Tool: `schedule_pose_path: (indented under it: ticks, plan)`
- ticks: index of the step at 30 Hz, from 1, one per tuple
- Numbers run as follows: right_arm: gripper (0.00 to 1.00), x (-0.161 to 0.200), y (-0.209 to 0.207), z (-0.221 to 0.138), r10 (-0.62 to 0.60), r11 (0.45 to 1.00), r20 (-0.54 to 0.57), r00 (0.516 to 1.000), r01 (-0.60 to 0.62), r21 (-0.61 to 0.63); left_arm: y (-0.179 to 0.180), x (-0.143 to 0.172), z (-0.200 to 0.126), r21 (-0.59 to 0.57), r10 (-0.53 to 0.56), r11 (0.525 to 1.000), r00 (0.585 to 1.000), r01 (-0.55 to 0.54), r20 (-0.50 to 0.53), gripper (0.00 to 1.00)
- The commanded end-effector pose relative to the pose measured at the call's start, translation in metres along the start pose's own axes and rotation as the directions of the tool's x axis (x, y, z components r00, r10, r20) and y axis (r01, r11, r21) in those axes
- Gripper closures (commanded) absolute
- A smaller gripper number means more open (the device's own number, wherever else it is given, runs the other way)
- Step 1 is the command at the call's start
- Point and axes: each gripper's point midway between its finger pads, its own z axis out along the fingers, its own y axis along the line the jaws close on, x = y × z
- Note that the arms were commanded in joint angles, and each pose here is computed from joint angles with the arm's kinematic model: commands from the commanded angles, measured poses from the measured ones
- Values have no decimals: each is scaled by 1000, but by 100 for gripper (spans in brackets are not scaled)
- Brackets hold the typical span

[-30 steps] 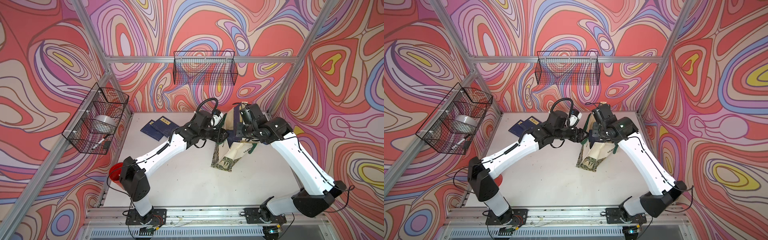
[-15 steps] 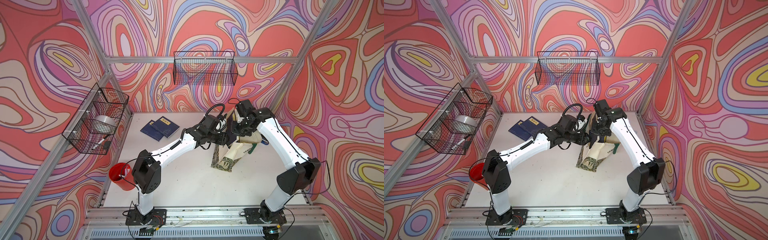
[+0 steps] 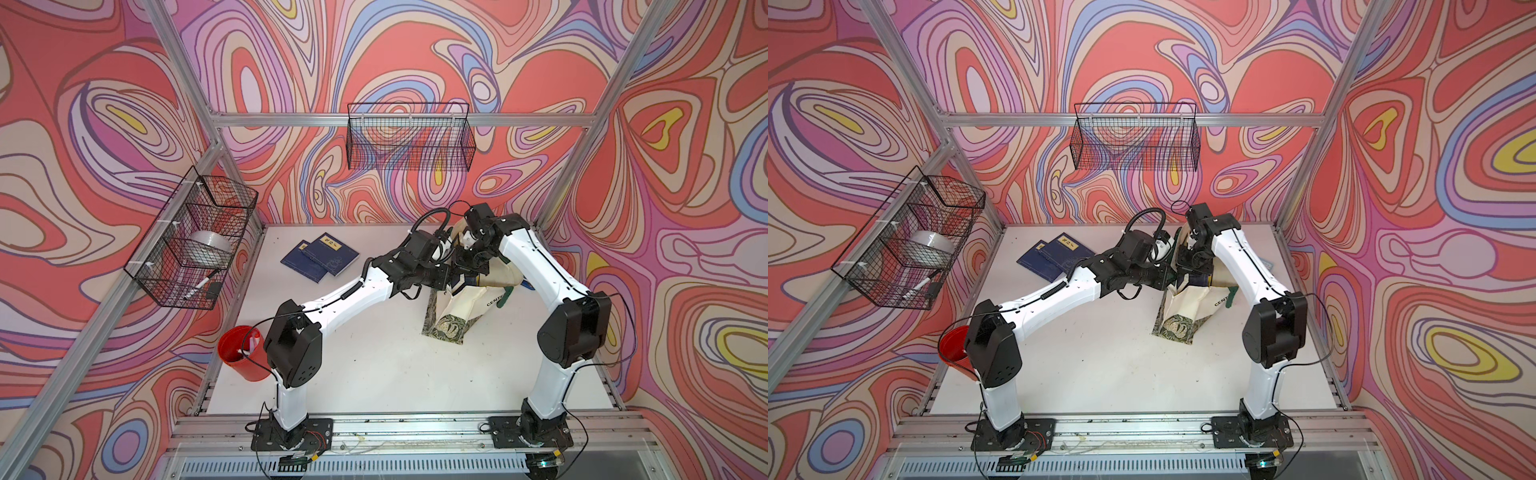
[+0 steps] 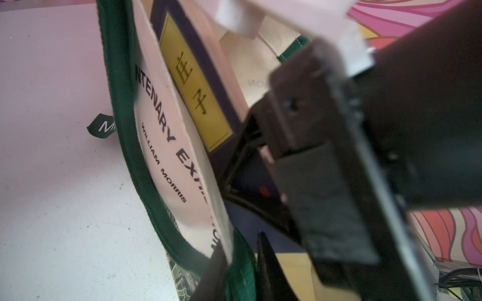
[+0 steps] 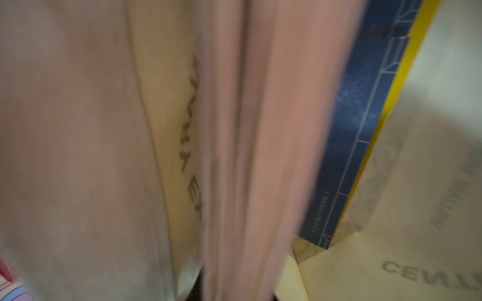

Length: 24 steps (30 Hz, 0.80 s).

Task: Put the books into the canvas bag
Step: Place the book in the canvas bag.

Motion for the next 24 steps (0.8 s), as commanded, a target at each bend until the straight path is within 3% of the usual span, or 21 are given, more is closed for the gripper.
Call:
schedule_pose_path:
  ticks: [1,5,14,24]
  plan:
    - [55,-7,10,7,-22,998,8,1000,22,-57,2,-3,-11,-16,38,999,999,-37,24,77]
    - [45,-18,6,-4,-19,1000,73,997,20,-11,6,-5,-20,-37,45,998,998,-44,37,75]
    - [44,-35,-5,-59,-40,996,267,963,15,92,17,-21,-52,-67,44,997,993,-37,107,74]
    - [52,-35,37,-122,-21,992,459,888,75,-100,34,-36,-96,-126,57,991,982,-34,183,67]
